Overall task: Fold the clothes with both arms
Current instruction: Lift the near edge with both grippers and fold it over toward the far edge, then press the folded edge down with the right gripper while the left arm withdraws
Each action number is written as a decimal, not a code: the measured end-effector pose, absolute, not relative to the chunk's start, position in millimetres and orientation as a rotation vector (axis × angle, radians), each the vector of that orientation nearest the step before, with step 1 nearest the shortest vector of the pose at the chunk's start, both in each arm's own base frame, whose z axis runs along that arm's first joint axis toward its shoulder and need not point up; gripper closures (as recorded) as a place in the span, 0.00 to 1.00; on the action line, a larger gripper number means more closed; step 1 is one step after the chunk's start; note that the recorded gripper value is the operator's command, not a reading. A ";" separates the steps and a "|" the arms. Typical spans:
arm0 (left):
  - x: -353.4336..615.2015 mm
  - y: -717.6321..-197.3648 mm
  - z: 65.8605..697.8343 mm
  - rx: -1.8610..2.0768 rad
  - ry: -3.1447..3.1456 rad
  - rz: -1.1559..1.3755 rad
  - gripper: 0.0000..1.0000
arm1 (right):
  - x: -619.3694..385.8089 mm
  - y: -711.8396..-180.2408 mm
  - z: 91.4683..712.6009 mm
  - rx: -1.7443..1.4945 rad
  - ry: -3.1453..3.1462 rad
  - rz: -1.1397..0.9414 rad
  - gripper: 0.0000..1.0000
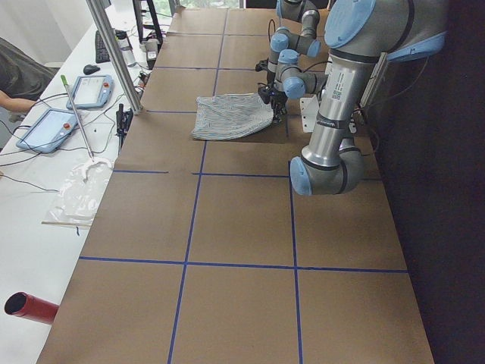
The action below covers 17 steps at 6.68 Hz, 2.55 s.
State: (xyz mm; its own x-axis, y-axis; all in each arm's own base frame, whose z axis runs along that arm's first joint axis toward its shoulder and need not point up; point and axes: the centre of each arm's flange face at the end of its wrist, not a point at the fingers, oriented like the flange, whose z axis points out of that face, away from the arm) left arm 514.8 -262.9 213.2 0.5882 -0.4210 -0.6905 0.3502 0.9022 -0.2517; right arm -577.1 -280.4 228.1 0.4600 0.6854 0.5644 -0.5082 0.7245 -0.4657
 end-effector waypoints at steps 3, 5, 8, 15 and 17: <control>509.0 -275.2 209.5 -0.077 0.837 -0.463 1.00 | -559.4 -315.0 209.0 -0.208 -0.862 0.759 1.00; 490.0 -310.4 207.3 -0.027 0.848 -0.483 1.00 | -545.0 -349.3 202.7 -0.172 -0.909 0.786 1.00; 481.2 -358.5 207.8 0.021 0.891 -0.534 1.00 | -547.0 -399.0 187.1 -0.131 -0.931 0.824 1.00; 488.6 -553.4 244.9 0.146 0.898 -0.728 0.00 | -562.7 -572.6 192.1 -0.095 -0.949 0.935 0.00; 455.5 -606.1 262.9 0.234 0.880 -0.693 0.00 | -543.6 -631.3 209.4 -0.027 -0.943 0.875 0.00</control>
State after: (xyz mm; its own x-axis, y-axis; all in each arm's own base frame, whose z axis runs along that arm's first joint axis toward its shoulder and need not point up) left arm 455.5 -606.1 262.9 0.4385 -0.4590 -0.7727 0.6436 0.7604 -0.0865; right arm -543.6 -631.3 209.4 0.2804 0.6642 0.6930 -0.6419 0.6665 -0.3791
